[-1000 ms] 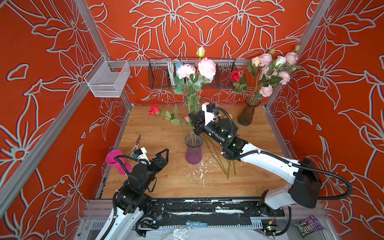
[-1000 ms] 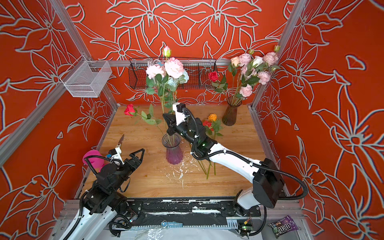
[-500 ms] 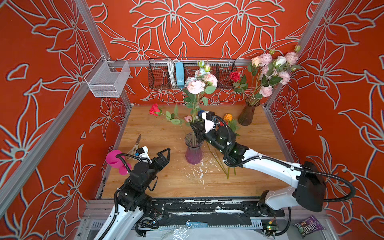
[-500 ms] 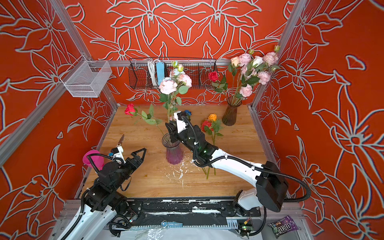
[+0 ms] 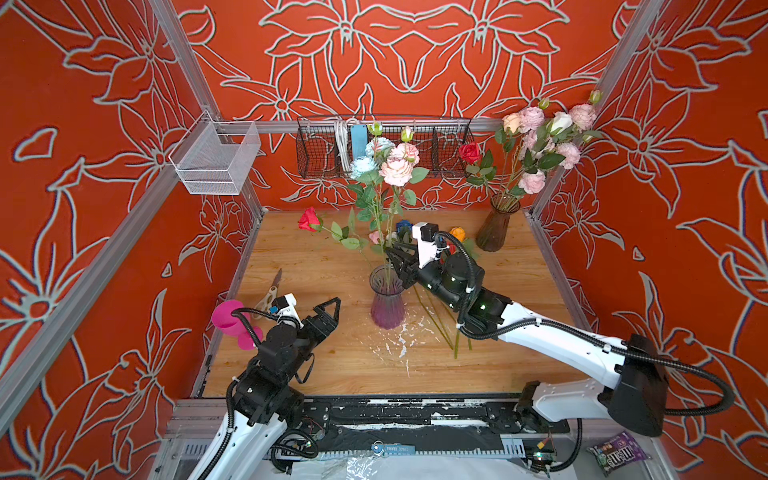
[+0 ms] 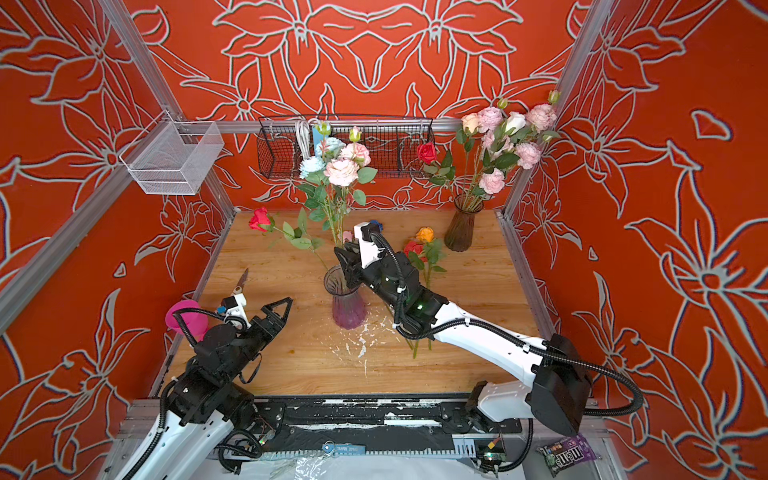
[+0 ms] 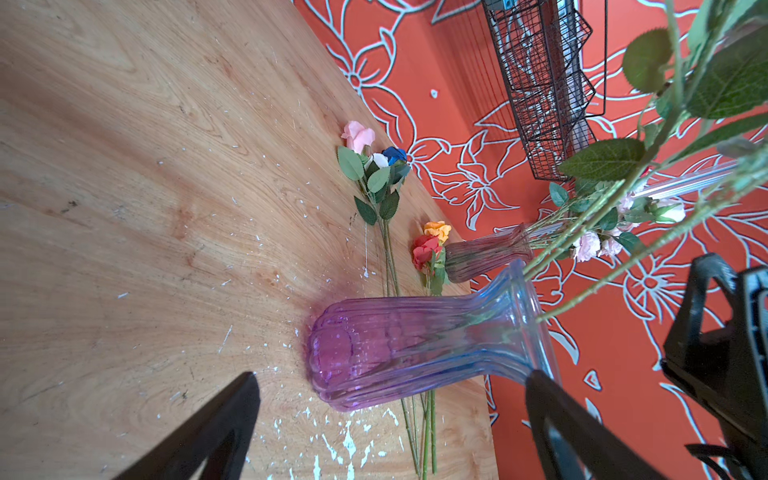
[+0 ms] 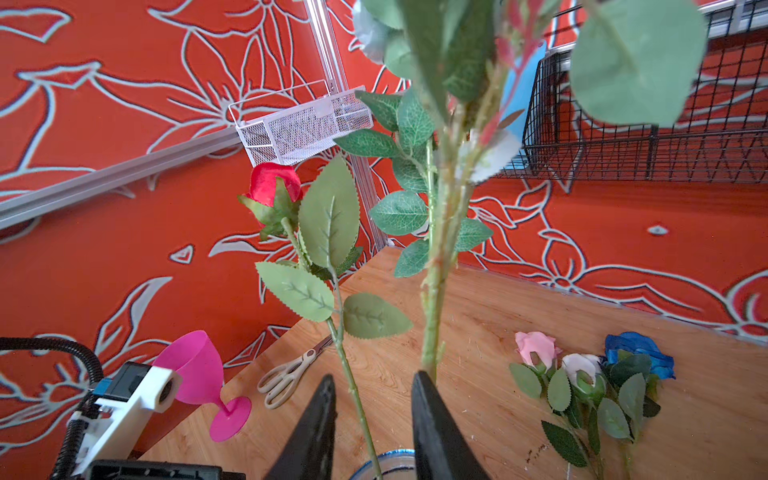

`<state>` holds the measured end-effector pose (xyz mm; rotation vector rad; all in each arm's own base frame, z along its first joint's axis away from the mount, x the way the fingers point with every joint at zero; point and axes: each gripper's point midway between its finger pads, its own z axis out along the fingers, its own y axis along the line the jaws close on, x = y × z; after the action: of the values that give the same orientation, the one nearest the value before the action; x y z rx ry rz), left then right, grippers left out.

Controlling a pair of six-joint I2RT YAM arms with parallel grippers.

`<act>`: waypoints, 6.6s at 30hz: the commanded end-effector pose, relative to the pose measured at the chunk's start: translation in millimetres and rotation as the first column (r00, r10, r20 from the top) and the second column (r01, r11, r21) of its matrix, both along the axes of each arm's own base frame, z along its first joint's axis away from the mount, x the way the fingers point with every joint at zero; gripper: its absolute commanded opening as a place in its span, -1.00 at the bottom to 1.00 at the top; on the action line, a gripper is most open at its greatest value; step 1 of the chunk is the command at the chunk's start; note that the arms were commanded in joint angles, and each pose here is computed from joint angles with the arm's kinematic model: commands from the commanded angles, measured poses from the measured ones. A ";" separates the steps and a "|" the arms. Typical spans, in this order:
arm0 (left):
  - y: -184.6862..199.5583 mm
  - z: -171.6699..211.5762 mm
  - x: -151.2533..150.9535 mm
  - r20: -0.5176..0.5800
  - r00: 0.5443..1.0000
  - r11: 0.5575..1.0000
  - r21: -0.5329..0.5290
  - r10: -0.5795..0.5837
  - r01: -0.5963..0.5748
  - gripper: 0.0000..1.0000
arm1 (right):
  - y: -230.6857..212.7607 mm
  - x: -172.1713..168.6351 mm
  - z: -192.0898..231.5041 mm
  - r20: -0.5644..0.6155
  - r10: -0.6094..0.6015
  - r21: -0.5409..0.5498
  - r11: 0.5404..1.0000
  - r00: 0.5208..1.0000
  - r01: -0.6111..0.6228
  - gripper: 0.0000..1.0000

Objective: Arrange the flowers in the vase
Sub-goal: 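Lower the pink rose stems into the purple vase with the right gripper, then open the right gripper and draw it back toward the rose pile, then lower the right gripper onto the yellow rose stem and grasp it, then lift the yellow rose upright out of the pile with the right gripper, then carry the yellow rose over the purple vase and lower its stem in, then open the right gripper and draw it back toward the rose pile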

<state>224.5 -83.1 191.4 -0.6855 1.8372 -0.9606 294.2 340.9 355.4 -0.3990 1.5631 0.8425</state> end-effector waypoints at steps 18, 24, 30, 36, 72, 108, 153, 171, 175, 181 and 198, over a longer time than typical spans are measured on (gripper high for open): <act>2.2 -15.0 -4.3 -0.056 0.998 0.999 -0.035 0.020 -0.022 1.00 | -17.9 -52.3 35.5 0.017 0.120 0.024 0.992 0.993 -0.120 -0.30; -11.3 -38.8 4.0 -0.098 0.995 0.991 -0.137 -0.010 -0.004 0.90 | -73.6 -48.1 16.6 -0.002 -0.077 -0.060 0.995 0.997 0.077 -0.35; -27.1 -49.1 10.5 -0.162 0.984 0.991 -0.123 -0.080 0.060 0.86 | -136.6 -13.4 -75.5 -0.237 -0.234 -0.182 0.964 0.943 0.193 -0.52; -41.0 -64.9 22.4 -0.242 0.963 0.986 -0.142 -0.116 0.083 0.85 | -148.1 26.8 -156.9 -0.475 -0.280 -0.320 0.938 0.835 0.133 -0.54; -50.6 -70.2 37.1 -0.346 0.928 0.990 -0.052 -0.140 0.129 0.87 | -98.3 149.3 -307.9 -0.731 -0.364 -0.489 0.870 0.577 -0.072 -0.86; -53.1 -53.1 21.8 -0.268 0.943 0.980 -0.095 -0.195 0.176 0.90 | -257.4 137.8 -304.3 -0.778 -0.547 -0.461 0.831 0.309 0.311 -0.33; -41.8 28.4 -10.1 0.108 0.964 0.968 -0.045 -0.243 0.249 0.94 | -209.6 17.7 -128.1 -0.414 -0.410 -0.247 0.910 0.813 0.333 -1.00; -37.6 129.5 -56.2 0.474 0.826 0.945 0.046 -0.306 0.324 0.95 | -151.7 -21.5 122.8 0.165 -0.224 0.136 0.970 0.961 0.203 -1.00; -47.2 146.9 -60.3 0.463 0.801 0.921 0.111 -0.380 0.373 0.95 | -130.0 -24.7 171.1 0.250 -0.175 0.171 0.976 0.952 0.135 -1.00; -56.1 154.8 -55.4 0.460 0.785 0.905 0.114 -0.414 0.410 0.95 | -94.0 -17.2 212.6 0.327 -0.120 0.167 0.984 0.937 0.068 -1.00; -62.1 145.3 -44.3 0.431 0.798 0.900 0.093 -0.421 0.425 0.95 | -14.3 24.7 52.7 0.089 0.005 -0.004 1.000 0.996 -0.004 -0.81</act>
<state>179.5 -142.2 331.1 -0.0472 1.6173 -1.2775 328.4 323.8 394.7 -0.4537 1.5329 0.7581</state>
